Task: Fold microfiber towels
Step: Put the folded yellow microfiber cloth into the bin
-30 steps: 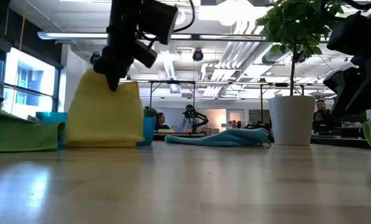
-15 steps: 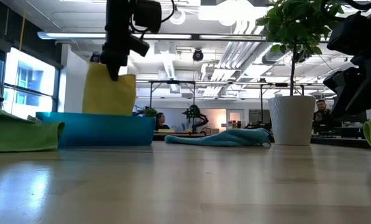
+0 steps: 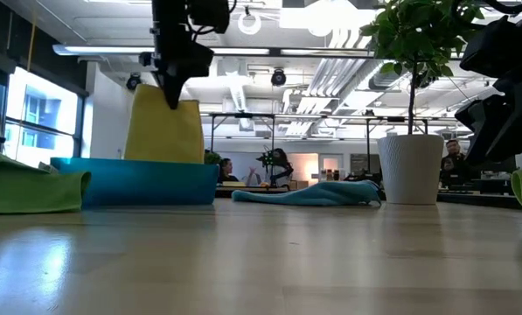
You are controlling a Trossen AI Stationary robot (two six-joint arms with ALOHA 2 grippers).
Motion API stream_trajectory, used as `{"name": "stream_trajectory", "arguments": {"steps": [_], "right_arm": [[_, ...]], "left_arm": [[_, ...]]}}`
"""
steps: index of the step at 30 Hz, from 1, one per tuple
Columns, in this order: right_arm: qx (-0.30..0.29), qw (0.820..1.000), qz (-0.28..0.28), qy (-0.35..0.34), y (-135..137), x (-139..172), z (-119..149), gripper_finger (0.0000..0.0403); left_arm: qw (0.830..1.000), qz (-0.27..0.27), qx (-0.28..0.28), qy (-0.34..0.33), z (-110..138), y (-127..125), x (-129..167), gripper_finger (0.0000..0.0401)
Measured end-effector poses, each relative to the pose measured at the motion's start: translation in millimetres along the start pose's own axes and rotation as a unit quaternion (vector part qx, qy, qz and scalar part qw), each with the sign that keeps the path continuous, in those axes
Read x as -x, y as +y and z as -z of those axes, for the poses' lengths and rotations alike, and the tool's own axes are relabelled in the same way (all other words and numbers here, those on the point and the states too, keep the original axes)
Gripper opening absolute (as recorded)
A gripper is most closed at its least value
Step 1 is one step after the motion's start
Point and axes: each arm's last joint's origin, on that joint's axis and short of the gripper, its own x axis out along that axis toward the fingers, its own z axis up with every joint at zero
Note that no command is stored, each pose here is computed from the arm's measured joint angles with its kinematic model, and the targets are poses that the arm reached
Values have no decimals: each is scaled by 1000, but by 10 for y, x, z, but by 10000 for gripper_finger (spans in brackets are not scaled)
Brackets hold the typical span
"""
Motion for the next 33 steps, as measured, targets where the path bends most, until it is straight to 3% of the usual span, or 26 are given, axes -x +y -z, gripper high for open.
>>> {"name": "stream_trajectory", "arguments": {"steps": [7, 15, 20, 25, 27, 29, 33], "right_arm": [[0, 1000, 0, 0, 0, 0, 0, 139], [0, 1000, 0, 0, 0, 0, 0, 139], [0, 1000, 0, 0, 0, 0, 0, 139], [0, 1000, 0, 0, 0, 0, 0, 139], [0, 1000, 0, 0, 0, 0, 0, 139], [0, 1000, 0, 0, 0, 0, 0, 139], [0, 1000, 0, 0, 0, 0, 0, 139]], "left_arm": [[996, 18, 64, -56, 156, 186, 344, 3], [975, 68, 177, -114, 278, 387, 625, 3], [949, 121, 236, -169, 115, 278, 664, 3], [907, 166, 315, -226, -124, 171, 656, 3], [897, 169, 334, -237, -207, 117, 612, 3], [898, 159, 342, -227, -252, 54, 528, 3], [923, 101, 343, -144, -193, -67, 276, 3]]}}
